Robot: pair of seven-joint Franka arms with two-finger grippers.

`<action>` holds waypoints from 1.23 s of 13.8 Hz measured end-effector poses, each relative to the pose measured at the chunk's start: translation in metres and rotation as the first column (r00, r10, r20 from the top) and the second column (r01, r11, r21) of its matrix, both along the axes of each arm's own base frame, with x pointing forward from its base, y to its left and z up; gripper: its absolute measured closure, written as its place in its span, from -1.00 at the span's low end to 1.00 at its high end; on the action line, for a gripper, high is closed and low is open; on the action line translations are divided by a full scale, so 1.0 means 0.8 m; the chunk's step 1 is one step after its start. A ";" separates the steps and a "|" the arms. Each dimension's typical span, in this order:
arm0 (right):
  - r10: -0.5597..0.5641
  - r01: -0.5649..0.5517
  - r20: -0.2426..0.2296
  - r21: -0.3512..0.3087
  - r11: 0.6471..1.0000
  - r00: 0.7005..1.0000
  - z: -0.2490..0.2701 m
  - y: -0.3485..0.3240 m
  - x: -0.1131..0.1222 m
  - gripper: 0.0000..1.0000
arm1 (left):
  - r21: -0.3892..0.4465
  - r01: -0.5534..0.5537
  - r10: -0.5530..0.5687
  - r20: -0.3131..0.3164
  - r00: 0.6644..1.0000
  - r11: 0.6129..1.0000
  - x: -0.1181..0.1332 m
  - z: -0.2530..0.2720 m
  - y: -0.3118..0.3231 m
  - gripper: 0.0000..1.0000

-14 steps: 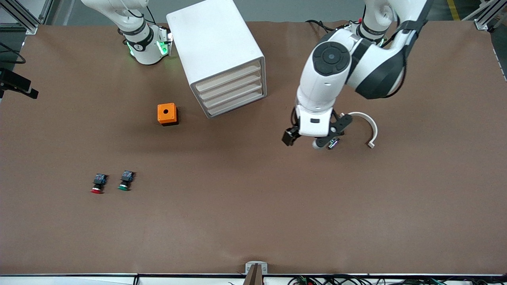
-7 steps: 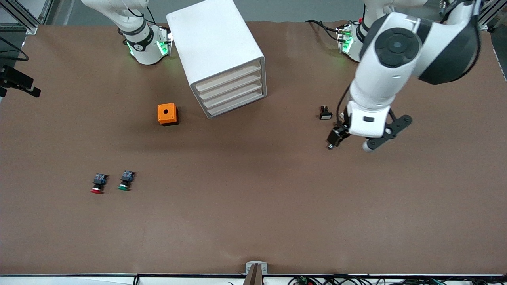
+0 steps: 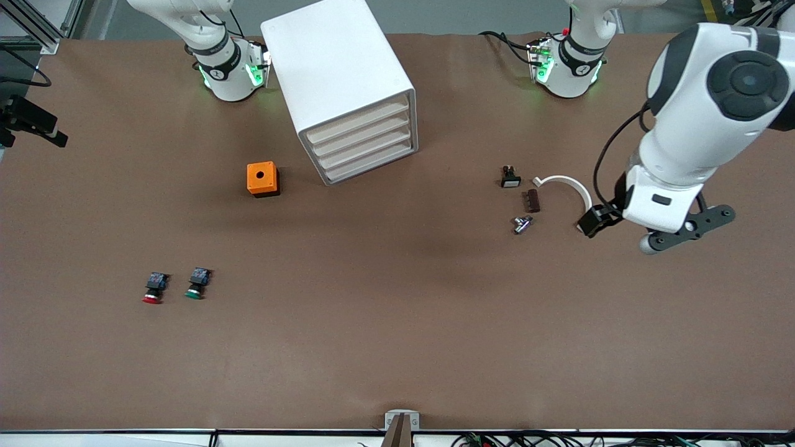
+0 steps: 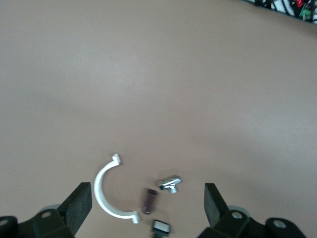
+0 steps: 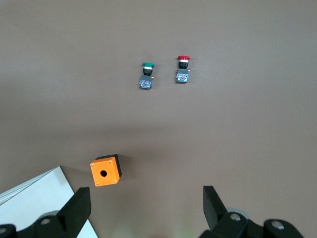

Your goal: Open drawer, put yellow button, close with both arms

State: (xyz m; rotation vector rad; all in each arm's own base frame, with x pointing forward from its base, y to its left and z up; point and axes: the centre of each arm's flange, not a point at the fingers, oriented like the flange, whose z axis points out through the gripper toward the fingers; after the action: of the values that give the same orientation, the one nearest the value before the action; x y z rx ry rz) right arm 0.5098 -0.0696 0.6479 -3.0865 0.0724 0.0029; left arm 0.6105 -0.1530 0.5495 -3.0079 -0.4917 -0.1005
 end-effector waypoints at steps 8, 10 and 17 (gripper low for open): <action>0.011 -0.011 0.000 -0.028 1.000 1.000 0.000 0.004 0.001 -1.00 | 0.010 0.131 -0.131 -0.044 0.990 0.991 -0.024 0.053 0.064 -1.00; 0.011 -0.011 0.000 -0.034 0.999 1.000 0.000 0.003 0.001 -1.00 | -0.019 0.174 -0.175 -0.045 0.984 0.985 -0.039 0.075 0.070 -1.00; 0.011 -0.011 -0.001 -0.043 0.999 1.000 0.000 0.002 0.001 -1.00 | -0.095 0.244 -0.253 -0.096 0.963 0.965 -0.095 0.128 0.092 -1.00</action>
State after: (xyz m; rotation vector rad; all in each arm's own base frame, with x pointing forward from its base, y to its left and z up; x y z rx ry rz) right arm 0.5103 -0.0683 0.6482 -3.1294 0.0568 0.0034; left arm 0.5349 -0.0796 0.6515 -3.1197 -0.1087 0.0660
